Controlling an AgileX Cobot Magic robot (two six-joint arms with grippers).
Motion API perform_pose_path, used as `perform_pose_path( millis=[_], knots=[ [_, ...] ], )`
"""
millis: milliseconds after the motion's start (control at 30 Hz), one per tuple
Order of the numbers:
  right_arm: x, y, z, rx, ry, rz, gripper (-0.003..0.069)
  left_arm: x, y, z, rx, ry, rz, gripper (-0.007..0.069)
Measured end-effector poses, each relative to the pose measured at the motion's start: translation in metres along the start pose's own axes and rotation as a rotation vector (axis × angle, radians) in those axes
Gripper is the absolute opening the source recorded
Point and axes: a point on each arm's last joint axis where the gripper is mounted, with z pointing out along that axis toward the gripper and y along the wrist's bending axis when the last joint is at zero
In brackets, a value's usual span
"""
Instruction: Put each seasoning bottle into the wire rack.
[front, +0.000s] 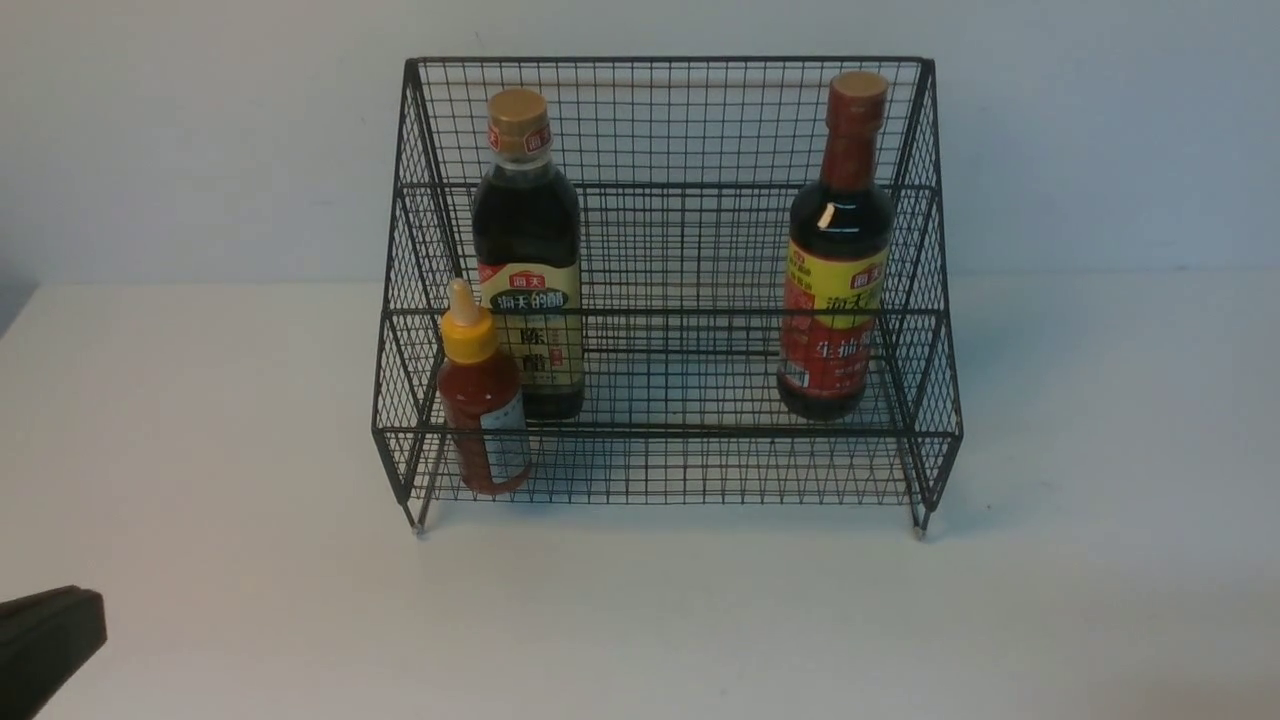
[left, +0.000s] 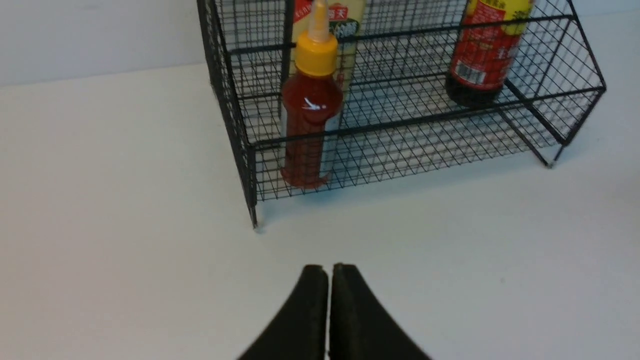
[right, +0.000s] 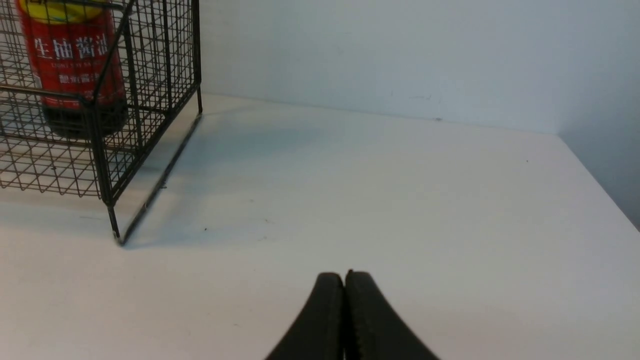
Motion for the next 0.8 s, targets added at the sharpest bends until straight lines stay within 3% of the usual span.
perform_pose_path(
  millis=[267, 500, 800],
  knots=[
    [0.000, 0.000, 0.000, 0.000, 0.000, 0.000, -0.0015, 0.065, 0.019, 0.013, -0.147, -0.212, -0.044, -0.0005],
    [0.000, 0.000, 0.000, 0.000, 0.000, 0.000, -0.0015, 0.111, 0.032, 0.031, -0.256, -0.167, -0.022, -0.0005],
    [0.000, 0.000, 0.000, 0.000, 0.000, 0.000, -0.0015, 0.118, 0.034, 0.034, -0.265, -0.129, 0.022, -0.0005]
  ],
)
